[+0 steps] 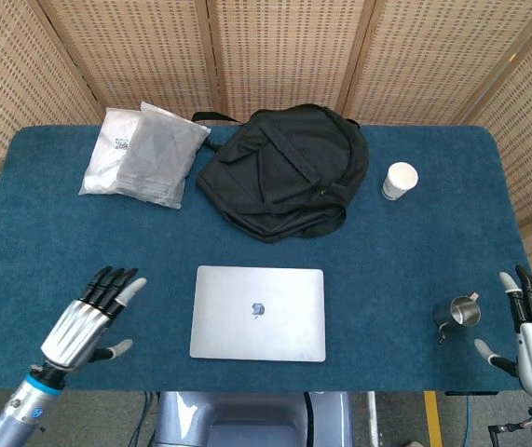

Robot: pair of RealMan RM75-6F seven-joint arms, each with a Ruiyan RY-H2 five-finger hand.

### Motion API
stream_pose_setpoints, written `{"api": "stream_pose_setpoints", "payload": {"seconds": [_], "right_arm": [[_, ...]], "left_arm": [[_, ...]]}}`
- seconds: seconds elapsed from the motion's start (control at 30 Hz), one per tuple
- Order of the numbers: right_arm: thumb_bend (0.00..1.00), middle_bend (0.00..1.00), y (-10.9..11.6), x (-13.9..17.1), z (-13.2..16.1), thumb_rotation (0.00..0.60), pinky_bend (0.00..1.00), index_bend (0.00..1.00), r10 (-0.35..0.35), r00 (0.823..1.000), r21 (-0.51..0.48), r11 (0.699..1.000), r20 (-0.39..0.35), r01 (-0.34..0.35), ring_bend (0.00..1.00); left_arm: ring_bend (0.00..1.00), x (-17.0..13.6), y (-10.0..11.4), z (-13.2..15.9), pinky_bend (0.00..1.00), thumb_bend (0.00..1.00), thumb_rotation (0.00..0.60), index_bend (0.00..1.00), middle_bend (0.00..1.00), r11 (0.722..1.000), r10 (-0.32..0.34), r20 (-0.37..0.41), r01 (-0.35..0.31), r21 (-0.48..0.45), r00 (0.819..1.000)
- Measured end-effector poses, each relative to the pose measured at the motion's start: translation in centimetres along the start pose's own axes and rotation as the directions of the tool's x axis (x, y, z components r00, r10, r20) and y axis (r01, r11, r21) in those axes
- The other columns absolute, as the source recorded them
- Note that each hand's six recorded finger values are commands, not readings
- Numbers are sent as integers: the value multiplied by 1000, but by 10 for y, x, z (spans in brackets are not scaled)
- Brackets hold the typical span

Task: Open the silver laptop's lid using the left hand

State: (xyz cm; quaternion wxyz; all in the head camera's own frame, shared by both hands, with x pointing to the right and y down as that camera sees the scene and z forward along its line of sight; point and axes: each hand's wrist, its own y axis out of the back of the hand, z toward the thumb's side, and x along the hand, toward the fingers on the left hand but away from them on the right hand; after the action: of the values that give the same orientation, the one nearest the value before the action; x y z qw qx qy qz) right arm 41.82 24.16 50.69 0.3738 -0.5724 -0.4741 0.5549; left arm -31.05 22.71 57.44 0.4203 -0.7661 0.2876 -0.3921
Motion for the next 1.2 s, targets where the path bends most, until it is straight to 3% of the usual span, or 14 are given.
{"api": "stream_pose_setpoints", "payload": {"seconds": [0.1,0.23,0.43,0.63,1.03,1.2], "right_arm": [[0,0,1,0,-1,600,0,0,-1,1000,-8,1000,0,1,0],[0,0,1,-1,-3,600,0,0,1,1000,-19,1000,8,-1,0],[0,0,-1,-4,-7,600,0,0,18,1000,-36,999,18,-17,0],[0,0,-1,-6,-12,600,0,0,25,999,-49,999,29,-23,0],[0,0,-4,-9,-17,600,0,0,45,998,-76,996,38,-42,0],[0,0,-3,-10,-21,600,0,0,43,998,-88,995,50,-39,0]], "left_arm": [[0,20,-14,32,0,0,600,0,0,999,-33,128,32,13,991],[0,44,-34,72,0,0,600,0,0,998,-69,258,66,19,964],[0,72,-65,111,0,0,600,0,0,988,-146,345,123,89,927],[0,98,-93,149,0,0,600,0,0,977,-201,372,159,142,906],[0,122,-127,167,0,0,600,0,0,954,-280,326,224,200,903],[0,130,-136,173,0,0,600,0,0,945,-292,313,222,240,904]]}}
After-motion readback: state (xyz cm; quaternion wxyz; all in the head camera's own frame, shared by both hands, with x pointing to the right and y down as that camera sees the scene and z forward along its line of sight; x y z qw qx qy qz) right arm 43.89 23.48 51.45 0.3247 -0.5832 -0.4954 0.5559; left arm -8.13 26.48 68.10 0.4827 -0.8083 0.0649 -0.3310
